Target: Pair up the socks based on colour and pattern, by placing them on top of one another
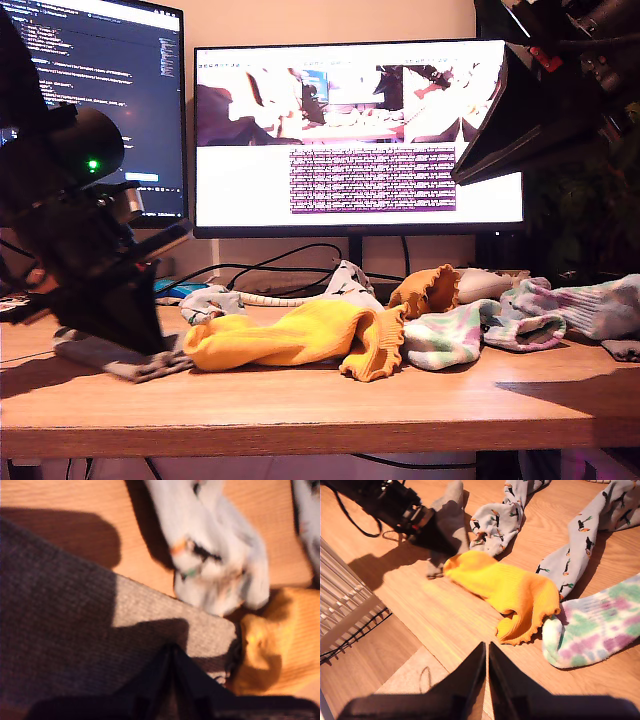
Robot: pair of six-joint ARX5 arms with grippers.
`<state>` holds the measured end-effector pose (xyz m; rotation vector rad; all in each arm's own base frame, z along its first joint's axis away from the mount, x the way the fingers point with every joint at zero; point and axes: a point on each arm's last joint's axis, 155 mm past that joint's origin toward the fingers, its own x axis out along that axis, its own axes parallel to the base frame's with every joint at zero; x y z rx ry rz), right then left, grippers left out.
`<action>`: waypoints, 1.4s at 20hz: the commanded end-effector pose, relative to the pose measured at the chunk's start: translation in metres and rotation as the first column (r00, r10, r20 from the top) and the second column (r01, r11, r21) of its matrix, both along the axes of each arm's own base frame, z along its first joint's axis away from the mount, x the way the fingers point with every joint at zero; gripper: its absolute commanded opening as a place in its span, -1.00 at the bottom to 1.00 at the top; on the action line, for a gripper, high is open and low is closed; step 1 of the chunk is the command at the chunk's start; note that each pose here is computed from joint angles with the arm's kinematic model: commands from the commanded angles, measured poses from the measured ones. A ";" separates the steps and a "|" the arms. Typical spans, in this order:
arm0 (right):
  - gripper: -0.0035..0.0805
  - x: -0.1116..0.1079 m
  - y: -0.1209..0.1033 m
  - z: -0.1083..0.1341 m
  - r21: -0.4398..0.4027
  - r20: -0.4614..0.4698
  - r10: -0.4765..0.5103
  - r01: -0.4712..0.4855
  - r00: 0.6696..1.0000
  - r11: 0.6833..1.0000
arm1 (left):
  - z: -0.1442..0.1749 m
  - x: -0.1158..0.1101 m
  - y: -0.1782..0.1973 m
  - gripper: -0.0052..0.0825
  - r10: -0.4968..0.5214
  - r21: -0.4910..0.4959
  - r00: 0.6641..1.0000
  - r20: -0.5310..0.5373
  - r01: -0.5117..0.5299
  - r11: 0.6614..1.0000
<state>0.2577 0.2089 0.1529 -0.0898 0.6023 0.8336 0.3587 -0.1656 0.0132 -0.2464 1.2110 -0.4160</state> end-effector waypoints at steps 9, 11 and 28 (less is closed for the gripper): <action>-0.94 -0.002 0.009 0.010 0.029 0.015 0.042 -0.043 0.999 0.999 | -0.057 -0.118 0.097 -0.93 -0.177 0.414 0.891 -0.419 0.361 0.835; -0.94 -0.004 0.011 0.012 0.042 0.015 0.058 -0.058 0.998 0.997 | -0.055 -0.115 0.121 -0.93 -0.187 0.519 0.883 -0.430 0.411 0.749; -0.94 -0.004 0.012 0.013 0.048 0.014 0.056 -0.057 0.998 0.997 | 0.024 -0.047 0.071 -0.93 -0.281 0.427 0.958 -0.061 0.280 0.860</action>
